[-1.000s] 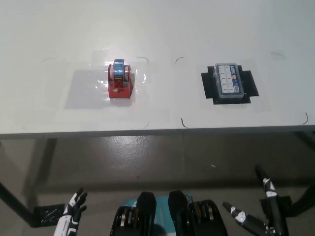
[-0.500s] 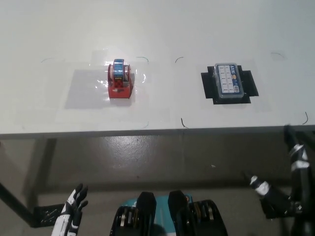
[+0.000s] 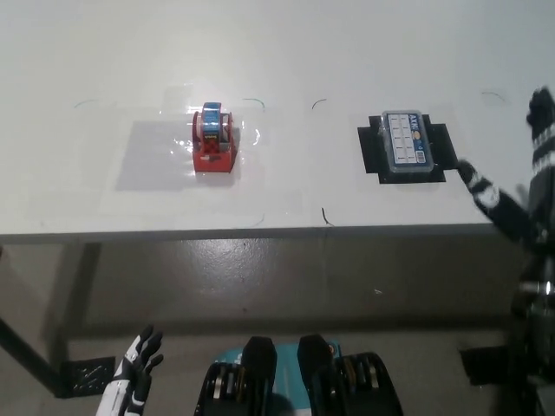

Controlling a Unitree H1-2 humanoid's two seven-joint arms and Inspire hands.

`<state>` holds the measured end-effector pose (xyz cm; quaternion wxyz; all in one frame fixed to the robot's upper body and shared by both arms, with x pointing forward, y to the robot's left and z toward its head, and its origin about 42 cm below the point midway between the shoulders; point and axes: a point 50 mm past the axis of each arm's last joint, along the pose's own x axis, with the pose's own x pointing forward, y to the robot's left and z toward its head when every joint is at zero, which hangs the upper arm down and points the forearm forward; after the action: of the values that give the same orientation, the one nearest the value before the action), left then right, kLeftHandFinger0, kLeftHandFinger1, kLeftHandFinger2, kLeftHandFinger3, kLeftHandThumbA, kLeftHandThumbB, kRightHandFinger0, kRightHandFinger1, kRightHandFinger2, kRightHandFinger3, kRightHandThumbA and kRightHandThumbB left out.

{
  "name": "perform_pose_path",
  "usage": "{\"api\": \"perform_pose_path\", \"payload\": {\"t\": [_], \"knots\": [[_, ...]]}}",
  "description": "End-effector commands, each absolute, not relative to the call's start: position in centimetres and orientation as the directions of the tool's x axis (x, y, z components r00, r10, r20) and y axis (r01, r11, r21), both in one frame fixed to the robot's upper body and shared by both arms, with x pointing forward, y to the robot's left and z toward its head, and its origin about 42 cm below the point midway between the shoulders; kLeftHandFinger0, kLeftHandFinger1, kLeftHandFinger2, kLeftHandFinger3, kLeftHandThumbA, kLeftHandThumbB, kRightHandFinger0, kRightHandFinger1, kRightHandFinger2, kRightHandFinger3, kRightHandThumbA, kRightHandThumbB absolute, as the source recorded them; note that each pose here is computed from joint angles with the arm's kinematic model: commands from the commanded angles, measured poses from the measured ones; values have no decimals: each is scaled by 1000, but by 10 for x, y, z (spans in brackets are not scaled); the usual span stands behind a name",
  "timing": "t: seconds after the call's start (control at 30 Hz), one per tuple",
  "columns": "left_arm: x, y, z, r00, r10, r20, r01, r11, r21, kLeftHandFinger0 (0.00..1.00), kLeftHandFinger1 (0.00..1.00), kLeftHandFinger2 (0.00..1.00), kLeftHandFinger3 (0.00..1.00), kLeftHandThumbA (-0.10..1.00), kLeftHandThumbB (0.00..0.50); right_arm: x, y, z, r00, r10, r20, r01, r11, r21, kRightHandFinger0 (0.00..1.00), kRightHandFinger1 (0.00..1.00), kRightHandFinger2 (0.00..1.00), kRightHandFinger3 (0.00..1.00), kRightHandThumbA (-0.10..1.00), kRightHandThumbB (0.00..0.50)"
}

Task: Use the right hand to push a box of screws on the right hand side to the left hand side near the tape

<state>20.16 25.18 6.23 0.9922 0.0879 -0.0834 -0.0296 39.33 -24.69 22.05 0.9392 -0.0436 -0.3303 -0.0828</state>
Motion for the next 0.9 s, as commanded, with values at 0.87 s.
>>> {"api": "perform_pose_path", "payload": {"t": [0.87], "knots": [[207, 252, 85, 955, -133, 265, 86, 980, 181, 1000, 1000, 1000, 1000, 924, 177, 570, -225, 276, 953, -134, 272, 75, 973, 217, 1000, 1000, 1000, 1000, 906, 83]]}}
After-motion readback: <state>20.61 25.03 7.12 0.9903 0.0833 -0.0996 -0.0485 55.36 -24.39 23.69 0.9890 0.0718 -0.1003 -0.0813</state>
